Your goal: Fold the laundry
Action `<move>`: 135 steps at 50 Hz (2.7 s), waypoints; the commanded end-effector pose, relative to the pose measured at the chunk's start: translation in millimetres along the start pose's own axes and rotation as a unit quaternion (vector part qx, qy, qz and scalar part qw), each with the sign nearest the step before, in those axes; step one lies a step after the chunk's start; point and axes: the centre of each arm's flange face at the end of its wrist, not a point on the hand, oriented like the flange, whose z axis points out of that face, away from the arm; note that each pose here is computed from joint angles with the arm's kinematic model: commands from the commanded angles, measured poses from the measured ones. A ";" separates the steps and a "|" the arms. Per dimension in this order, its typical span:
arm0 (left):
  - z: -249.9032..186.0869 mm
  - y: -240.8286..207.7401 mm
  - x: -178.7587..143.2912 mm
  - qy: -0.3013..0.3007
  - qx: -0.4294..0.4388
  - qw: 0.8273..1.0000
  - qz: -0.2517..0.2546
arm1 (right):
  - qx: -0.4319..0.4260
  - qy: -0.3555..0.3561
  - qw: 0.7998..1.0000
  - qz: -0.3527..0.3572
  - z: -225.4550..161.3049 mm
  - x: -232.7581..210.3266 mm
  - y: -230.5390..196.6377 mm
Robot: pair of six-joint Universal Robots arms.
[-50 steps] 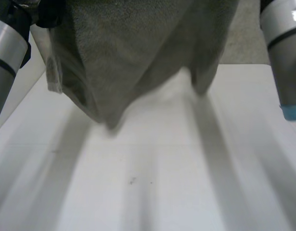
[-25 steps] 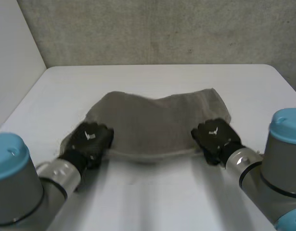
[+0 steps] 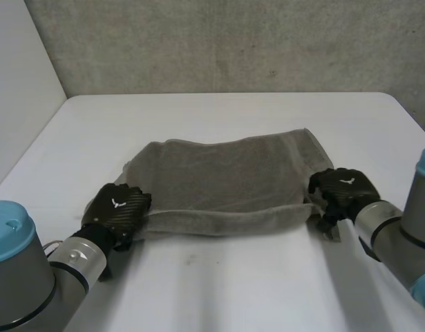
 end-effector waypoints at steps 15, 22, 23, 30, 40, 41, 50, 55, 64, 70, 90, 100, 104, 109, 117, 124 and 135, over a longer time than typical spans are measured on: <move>-0.4 0.1 -0.3 0.000 0.000 1.000 -0.001 | -0.038 0.022 0.990 0.133 16.8 17.5 22.6; 0.7 -0.2 -1.0 -0.003 0.004 1.000 -0.001 | -0.041 0.013 0.989 0.144 21.4 10.5 25.1; 0.7 -0.2 -1.0 -0.003 0.004 1.000 -0.001 | -0.042 0.009 0.988 0.148 23.8 7.9 25.6; 1.1 -0.3 -1.6 -0.004 0.005 1.000 -0.001 | -0.045 0.000 0.986 0.159 37.5 -2.3 28.1; 1.1 -0.2 -1.8 -0.005 0.004 1.000 -0.002 | -0.037 -0.007 0.985 0.168 38.0 -7.9 20.9; 1.1 -0.2 -1.8 -0.005 0.004 1.000 -0.002 | -0.037 -0.007 0.985 0.168 38.0 -7.9 20.8; 0.9 -0.3 -1.4 -0.005 0.005 1.000 -0.002 | -0.030 -0.016 0.982 0.186 38.5 -14.2 17.4; 0.9 0.2 -1.6 -0.005 0.004 1.000 -0.003 | -0.026 -0.023 0.981 0.190 42.8 -20.0 16.0; 1.5 0.7 -3.4 -0.008 0.003 1.000 -0.004 | -0.035 -0.005 0.981 0.188 53.8 -20.5 25.3; 1.5 0.7 -3.5 -0.008 0.002 1.000 -0.005 | -0.033 0.014 0.982 0.187 56.1 -25.5 27.4; 1.6 2.5 -5.1 -0.011 -0.001 1.000 -0.006 | 0.105 0.076 0.988 0.083 21.4 9.2 -39.1; 8.3 14.7 -1.3 -0.009 -0.014 1.000 -0.002 | 0.074 0.070 0.995 -0.020 17.5 31.5 -26.4; 13.1 22.9 0.5 -0.007 -0.023 1.000 -0.003 | 0.049 0.081 0.995 -0.019 18.3 51.8 -14.0; 18.8 33.2 -5.8 -0.020 -0.040 0.999 -0.008 | 0.043 0.091 0.995 -0.012 20.7 69.4 -10.3; 12.3 35.7 -21.4 -0.056 -0.054 0.997 -0.015 | 0.046 0.112 0.993 -0.007 22.6 87.9 -11.9; -4.2 36.3 -19.1 -0.058 -0.056 0.997 -0.014 | 0.043 0.108 0.993 -0.008 22.1 85.8 -10.6; -30.4 -0.2 -35.5 -0.091 -0.007 0.995 0.049 | -0.030 0.075 0.987 -0.141 -14.6 70.2 -23.2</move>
